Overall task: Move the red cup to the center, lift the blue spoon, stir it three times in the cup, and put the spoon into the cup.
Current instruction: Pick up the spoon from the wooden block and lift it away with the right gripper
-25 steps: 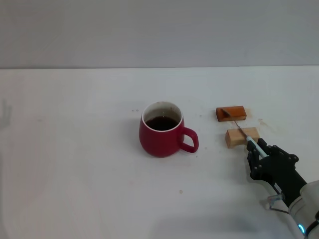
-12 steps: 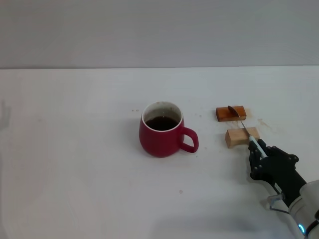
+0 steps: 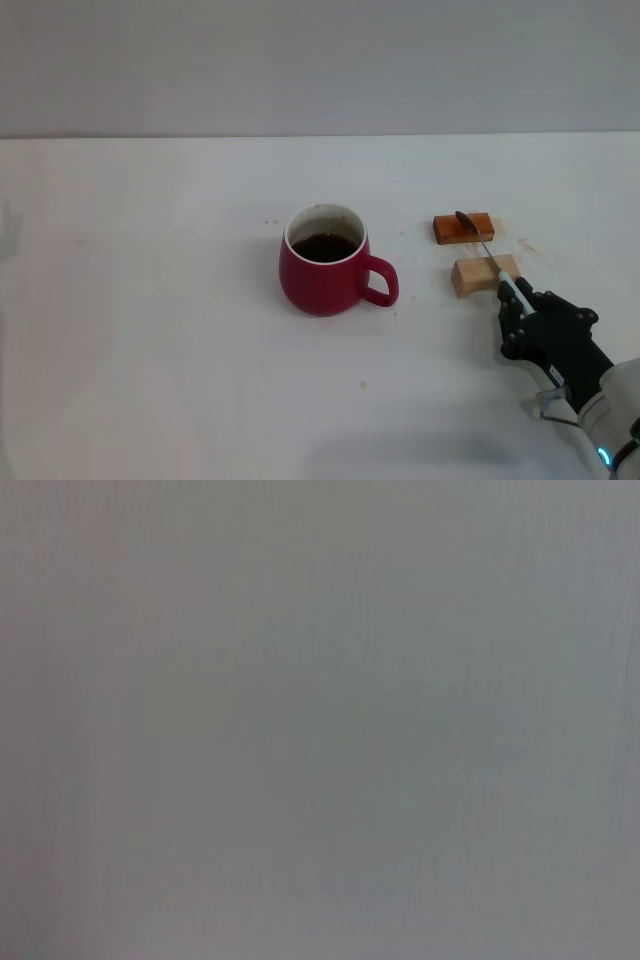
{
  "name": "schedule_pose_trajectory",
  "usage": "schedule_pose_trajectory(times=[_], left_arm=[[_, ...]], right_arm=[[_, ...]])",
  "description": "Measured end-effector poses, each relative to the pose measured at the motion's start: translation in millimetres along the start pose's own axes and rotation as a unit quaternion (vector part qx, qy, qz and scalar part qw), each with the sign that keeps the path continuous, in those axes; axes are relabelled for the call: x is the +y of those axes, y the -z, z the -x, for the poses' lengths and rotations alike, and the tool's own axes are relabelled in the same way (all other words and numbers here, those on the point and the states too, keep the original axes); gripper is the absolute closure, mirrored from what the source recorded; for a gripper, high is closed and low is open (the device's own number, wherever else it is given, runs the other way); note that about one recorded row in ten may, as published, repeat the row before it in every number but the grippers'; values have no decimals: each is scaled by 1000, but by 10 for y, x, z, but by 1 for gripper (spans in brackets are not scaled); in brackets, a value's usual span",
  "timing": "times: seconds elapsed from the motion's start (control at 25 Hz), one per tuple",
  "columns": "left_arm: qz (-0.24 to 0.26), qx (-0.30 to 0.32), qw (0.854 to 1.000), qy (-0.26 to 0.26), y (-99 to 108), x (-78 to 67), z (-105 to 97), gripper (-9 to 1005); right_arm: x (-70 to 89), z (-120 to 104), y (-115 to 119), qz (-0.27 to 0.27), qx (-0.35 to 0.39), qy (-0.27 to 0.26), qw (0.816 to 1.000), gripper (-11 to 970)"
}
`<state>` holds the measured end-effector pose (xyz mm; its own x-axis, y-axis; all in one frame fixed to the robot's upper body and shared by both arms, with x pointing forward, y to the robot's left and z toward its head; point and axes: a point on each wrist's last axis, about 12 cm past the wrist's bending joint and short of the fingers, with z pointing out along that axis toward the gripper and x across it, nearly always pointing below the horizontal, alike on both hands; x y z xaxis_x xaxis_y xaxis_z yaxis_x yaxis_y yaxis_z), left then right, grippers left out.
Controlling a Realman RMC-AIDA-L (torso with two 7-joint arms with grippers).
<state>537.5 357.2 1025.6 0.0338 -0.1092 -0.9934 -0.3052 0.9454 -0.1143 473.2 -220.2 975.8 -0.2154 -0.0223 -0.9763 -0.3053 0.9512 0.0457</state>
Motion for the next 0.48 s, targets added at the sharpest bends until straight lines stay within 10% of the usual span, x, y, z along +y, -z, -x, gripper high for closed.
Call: schedule_pose_trajectory(times=[0.48], left_arm=[[0,2,1000,-3,-9,8,0,144]], right_arm=[[30,88,8,-7,-32,42,999,824]])
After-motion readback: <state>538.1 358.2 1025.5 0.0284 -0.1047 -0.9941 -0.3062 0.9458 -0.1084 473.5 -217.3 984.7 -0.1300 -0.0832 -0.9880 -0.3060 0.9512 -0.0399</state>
